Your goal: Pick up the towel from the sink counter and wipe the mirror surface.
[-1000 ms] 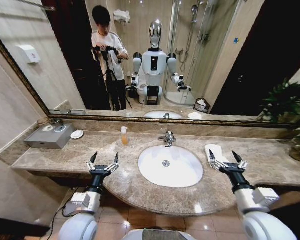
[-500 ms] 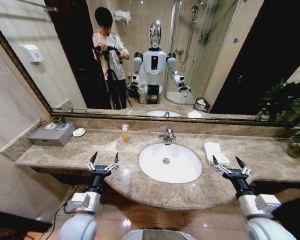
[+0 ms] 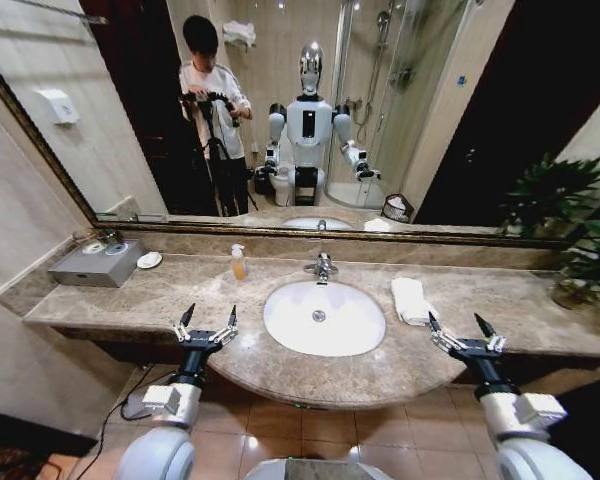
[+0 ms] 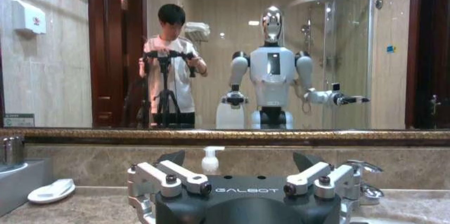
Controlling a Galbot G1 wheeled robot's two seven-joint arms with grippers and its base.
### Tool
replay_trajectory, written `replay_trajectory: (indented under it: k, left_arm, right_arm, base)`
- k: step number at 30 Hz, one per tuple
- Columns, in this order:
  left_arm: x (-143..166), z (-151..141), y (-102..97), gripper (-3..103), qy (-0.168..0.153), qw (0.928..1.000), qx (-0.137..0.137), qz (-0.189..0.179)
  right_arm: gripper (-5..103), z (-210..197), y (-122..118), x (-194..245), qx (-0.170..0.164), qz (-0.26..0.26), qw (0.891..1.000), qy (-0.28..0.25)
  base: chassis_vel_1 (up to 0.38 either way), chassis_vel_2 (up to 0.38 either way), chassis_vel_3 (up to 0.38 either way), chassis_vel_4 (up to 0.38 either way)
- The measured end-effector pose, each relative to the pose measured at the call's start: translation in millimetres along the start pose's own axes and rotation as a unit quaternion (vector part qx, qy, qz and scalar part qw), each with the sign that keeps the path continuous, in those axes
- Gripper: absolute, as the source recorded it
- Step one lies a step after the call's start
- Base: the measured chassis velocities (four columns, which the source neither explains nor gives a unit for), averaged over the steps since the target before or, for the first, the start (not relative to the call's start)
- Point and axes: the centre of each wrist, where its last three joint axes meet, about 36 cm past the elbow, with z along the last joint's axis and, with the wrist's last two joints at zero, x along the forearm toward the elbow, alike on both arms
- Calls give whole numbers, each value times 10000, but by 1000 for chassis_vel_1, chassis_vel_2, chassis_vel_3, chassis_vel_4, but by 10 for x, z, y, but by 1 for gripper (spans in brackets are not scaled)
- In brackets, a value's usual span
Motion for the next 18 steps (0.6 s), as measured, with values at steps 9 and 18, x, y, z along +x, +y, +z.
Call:
replay_trajectory:
  k: [9, 18]
  left_arm:
    - [0, 0, 0, 100, 0, 10000, -1, 0]
    - [0, 0, 0, 100, 0, 10000, -1, 0]
  right_arm:
    - [100, 52, -3, -13, 10, 81, 10000, 41]
    - [100, 99, 52, 19, 24, 36, 10000, -29]
  base:
    - [119, -70, -104, 74]
    - [104, -105, -110, 101]
